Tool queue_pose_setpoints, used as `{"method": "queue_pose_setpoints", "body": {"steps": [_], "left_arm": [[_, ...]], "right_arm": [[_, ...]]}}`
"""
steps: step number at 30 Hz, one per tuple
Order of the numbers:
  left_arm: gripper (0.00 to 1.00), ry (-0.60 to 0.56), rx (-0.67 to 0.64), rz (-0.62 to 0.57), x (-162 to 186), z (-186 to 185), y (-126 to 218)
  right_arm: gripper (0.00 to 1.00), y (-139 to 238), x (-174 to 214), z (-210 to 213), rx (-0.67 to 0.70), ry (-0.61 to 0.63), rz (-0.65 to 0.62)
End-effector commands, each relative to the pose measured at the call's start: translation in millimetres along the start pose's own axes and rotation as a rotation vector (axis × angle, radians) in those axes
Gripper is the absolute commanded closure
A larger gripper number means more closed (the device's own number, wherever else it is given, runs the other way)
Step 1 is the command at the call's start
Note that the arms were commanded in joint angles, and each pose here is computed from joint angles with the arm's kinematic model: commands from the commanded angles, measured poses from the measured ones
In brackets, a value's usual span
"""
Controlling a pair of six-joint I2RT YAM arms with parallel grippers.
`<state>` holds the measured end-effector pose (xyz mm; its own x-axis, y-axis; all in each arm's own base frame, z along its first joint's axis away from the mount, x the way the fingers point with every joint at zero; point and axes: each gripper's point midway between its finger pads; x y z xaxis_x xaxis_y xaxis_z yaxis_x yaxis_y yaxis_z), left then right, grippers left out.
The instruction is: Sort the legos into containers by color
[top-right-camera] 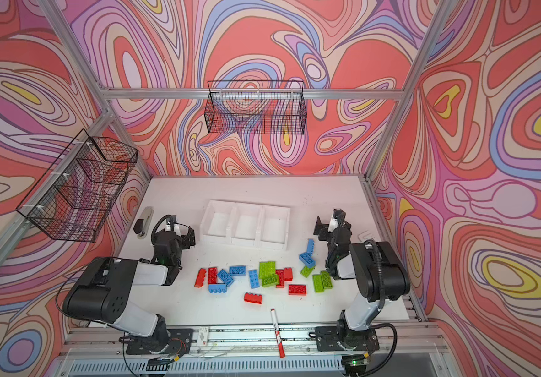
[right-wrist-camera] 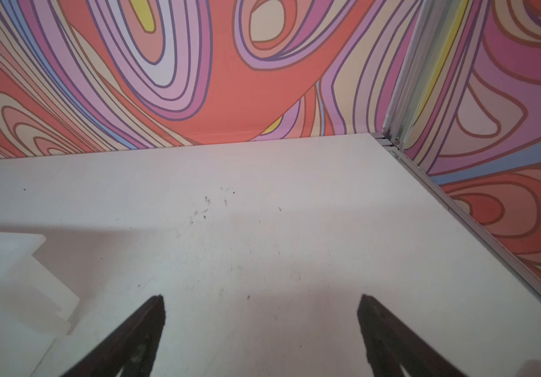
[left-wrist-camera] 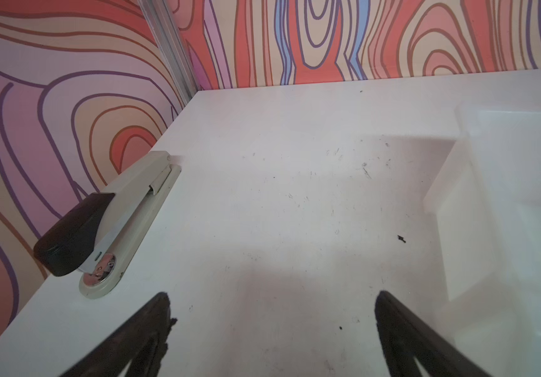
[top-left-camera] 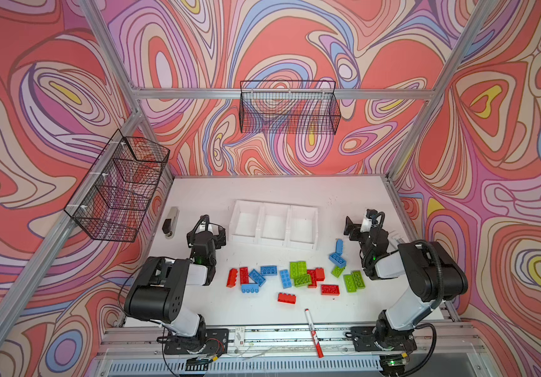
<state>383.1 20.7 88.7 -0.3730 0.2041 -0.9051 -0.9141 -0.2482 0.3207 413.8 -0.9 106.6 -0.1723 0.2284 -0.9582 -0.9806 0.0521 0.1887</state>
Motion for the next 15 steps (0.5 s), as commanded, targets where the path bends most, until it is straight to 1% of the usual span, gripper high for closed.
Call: {"method": "queue_pose_setpoints", "body": {"steps": [1, 15], "left_arm": [[0.00, 0.013, 0.002, -0.023, -7.5, 0.8, -2.0], [0.00, 0.015, 0.003, -0.021, -7.6, 0.7, -2.4]], "right_arm": [[0.02, -3.0, -1.0, -1.2, 0.002, 0.013, -0.001], [0.02, -3.1, -0.1, -1.4, 0.003, 0.014, 0.002]]}}
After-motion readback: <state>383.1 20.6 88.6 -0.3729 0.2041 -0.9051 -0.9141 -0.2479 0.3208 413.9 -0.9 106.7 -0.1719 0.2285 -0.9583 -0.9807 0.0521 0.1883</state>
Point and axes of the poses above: each gripper's point midway between its finger pads, its own y axis back along the fingers, its own z axis along the line the jaws close on, x = y × z, and after that the axes turned 10 degrees about -y, right-handed
